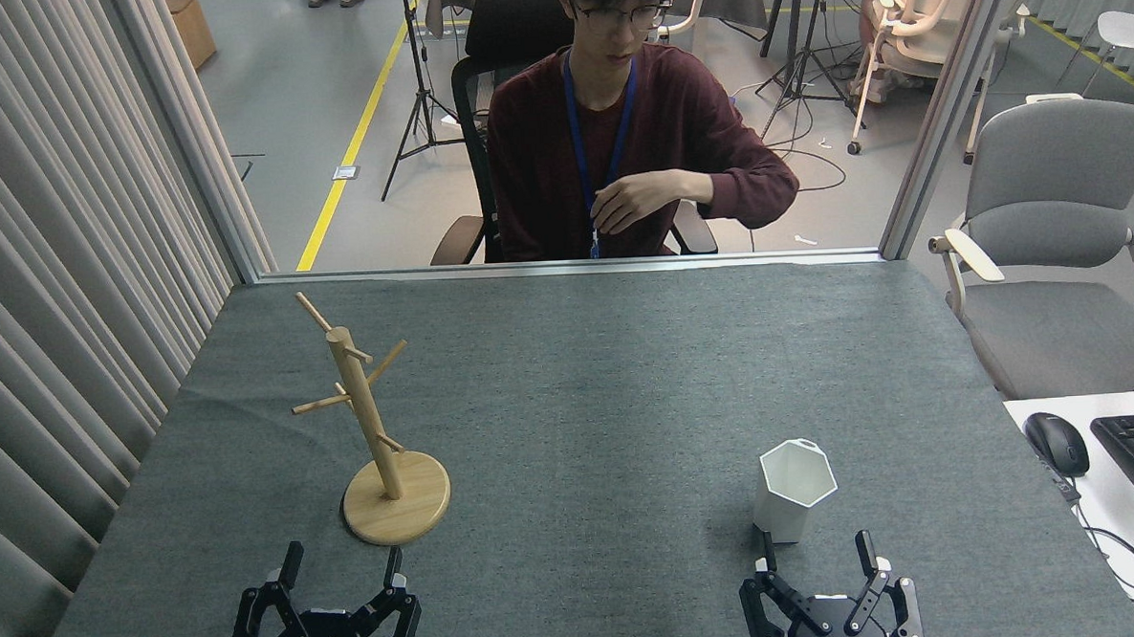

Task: Hang cup on storage rack
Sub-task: 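Move the right gripper forward around the white hexagonal cup, then close the right gripper on the white cup and lift it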

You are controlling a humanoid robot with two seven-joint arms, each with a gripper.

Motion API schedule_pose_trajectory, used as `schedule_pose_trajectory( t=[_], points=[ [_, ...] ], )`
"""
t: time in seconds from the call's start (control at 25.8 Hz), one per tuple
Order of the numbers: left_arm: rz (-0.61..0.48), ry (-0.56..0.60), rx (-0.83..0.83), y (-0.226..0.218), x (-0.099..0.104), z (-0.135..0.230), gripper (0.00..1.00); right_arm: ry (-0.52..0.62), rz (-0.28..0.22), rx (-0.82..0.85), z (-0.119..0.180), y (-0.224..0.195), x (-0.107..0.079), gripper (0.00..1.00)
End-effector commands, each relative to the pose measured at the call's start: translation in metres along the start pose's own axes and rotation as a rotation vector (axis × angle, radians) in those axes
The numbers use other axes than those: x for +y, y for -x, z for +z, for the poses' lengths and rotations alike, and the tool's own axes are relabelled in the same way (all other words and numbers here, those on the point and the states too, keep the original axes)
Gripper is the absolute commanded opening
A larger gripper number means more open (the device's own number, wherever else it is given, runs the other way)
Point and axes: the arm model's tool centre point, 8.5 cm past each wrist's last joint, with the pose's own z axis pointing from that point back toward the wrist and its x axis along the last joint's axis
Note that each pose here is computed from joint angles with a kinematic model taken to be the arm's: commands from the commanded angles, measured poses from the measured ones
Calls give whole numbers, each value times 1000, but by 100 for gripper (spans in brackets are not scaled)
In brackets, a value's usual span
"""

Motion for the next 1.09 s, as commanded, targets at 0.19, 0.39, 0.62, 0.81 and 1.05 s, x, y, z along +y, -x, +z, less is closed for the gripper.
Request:
schedule_pose_trajectory(
  t=[0.19,0.39,0.62,0.81,1.05],
  points=[
    [4,14,3,0,-5,2,100,-17,-2,9,0,0,4,99],
    [2,20,3,1,-7,2,100,-51,13,39,-25,-1,19,99],
    [1,19,6,2,-7,2,100,-105,30,36,-58,-4,37,99],
    [-1,19,9,4,-7,2,100,-111,35,31,-65,-4,39,99],
    [4,22,8,3,-8,3,100,-133,37,31,-62,-3,46,99]
  ],
)
